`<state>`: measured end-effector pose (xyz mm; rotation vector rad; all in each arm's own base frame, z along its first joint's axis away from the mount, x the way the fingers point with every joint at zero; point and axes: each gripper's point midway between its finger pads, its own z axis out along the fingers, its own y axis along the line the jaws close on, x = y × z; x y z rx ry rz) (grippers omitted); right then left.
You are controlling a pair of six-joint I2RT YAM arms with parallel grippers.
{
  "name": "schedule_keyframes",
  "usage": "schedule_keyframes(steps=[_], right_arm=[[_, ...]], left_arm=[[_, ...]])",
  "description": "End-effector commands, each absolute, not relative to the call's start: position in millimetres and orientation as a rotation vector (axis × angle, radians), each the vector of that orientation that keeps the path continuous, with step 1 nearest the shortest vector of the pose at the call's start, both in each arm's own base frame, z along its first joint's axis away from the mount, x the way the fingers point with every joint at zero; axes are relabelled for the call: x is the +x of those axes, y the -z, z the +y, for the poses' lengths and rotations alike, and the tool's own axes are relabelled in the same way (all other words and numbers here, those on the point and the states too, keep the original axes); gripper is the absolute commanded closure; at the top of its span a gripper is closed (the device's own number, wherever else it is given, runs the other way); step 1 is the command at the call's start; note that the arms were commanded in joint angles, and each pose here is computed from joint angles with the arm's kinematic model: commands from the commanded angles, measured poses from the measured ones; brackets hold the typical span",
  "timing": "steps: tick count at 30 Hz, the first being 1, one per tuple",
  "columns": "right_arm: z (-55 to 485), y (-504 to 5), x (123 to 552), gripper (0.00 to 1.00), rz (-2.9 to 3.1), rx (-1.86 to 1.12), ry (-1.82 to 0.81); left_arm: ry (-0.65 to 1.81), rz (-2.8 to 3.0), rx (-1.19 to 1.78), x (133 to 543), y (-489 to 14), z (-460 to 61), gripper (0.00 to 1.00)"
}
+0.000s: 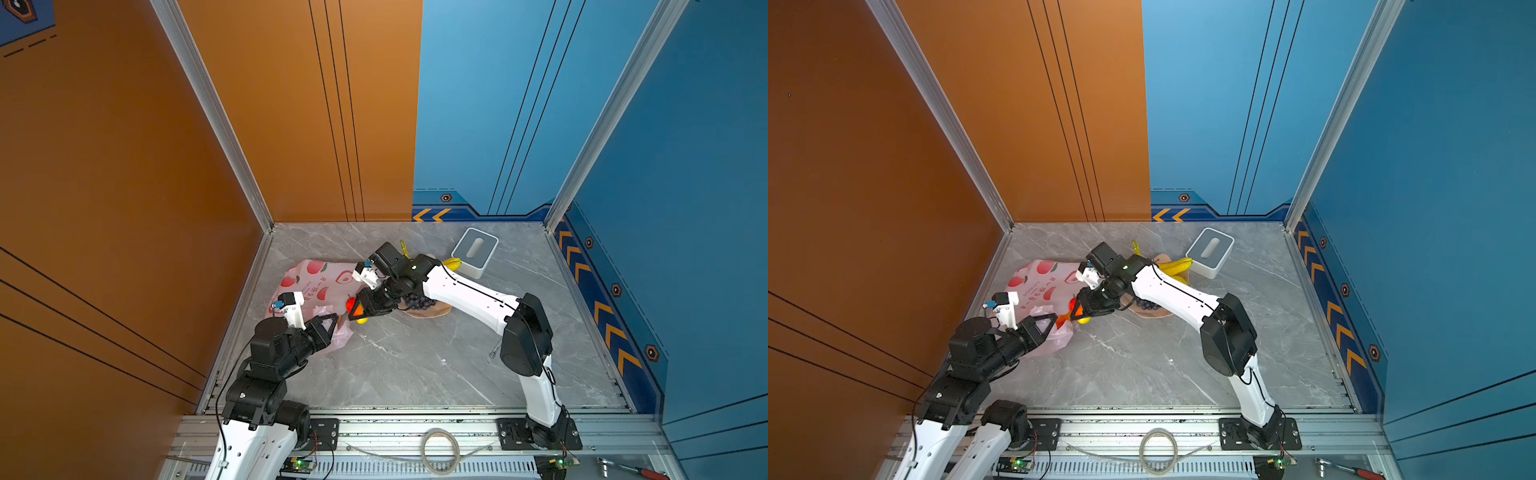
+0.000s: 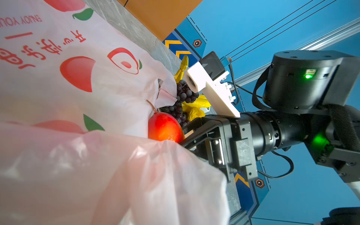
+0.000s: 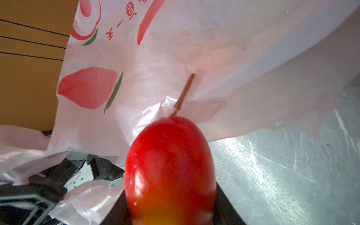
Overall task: Place the fruits into the plastic bag
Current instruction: Place the fruit in the plastic bag.
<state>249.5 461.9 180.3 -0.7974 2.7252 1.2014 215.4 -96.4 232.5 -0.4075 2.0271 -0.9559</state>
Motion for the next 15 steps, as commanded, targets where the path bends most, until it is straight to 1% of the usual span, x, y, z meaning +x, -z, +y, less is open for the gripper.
schedule_keyframes(steps=[1, 15], right_arm=[[468.5, -162.7, 235.2, 0.68, 2.779, -0.822, -1.211], [463.0, -127.2, 202.3, 0.67, 2.885, -0.865, -1.163]], left_arm=[[0.944, 2.004, -0.377, 211.6, -242.8, -94.6, 1.00], [0.917, 1.989, -0.375, 207.8, -246.8, -90.2, 1.00]])
